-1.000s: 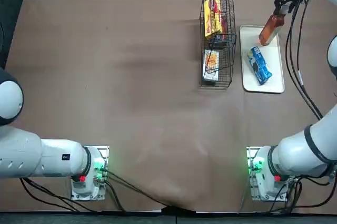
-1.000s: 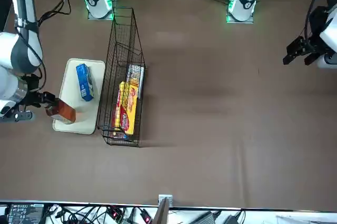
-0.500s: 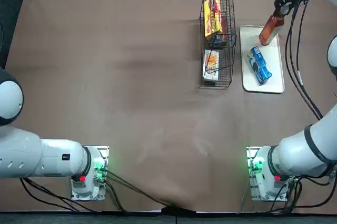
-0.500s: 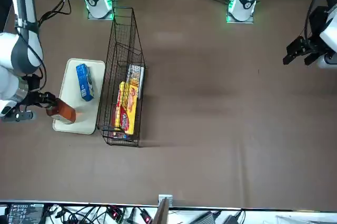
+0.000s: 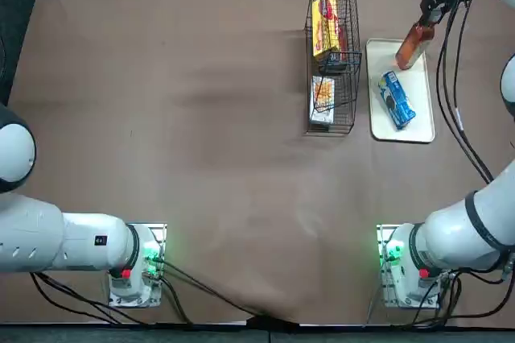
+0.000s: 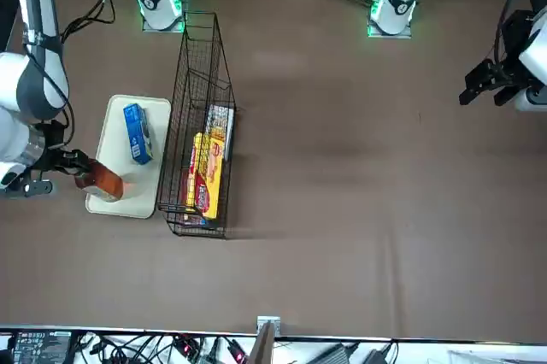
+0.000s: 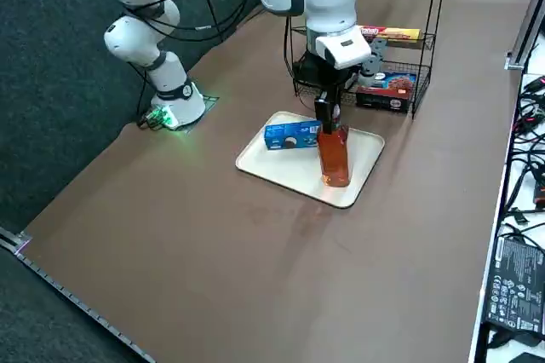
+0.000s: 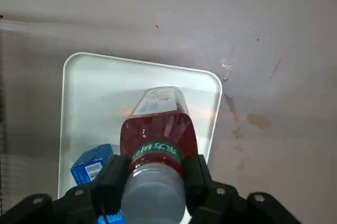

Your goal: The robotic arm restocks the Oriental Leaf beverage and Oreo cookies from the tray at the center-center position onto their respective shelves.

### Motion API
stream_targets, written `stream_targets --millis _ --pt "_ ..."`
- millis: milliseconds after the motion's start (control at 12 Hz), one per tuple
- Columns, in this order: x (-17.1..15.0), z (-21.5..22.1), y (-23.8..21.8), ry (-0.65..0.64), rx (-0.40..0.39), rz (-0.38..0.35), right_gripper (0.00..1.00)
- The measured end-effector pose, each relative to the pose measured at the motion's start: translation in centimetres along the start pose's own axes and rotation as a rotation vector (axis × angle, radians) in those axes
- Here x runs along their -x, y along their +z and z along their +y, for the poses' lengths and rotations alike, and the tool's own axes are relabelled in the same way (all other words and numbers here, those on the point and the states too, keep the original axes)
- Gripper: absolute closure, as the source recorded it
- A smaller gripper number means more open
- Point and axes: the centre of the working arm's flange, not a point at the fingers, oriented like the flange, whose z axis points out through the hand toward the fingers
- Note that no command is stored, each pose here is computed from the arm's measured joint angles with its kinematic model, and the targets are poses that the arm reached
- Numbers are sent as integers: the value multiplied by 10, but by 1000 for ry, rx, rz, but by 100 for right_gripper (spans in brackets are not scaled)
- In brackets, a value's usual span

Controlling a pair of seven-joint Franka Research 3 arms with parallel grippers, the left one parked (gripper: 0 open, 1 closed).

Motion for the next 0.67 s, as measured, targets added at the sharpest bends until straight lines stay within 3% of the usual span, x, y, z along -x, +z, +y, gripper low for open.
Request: stream_targets --millis 333,667 --pt "0 0 -1 1 -2 2 42" --pt "-6 -10 -36 40 -76 21 42"
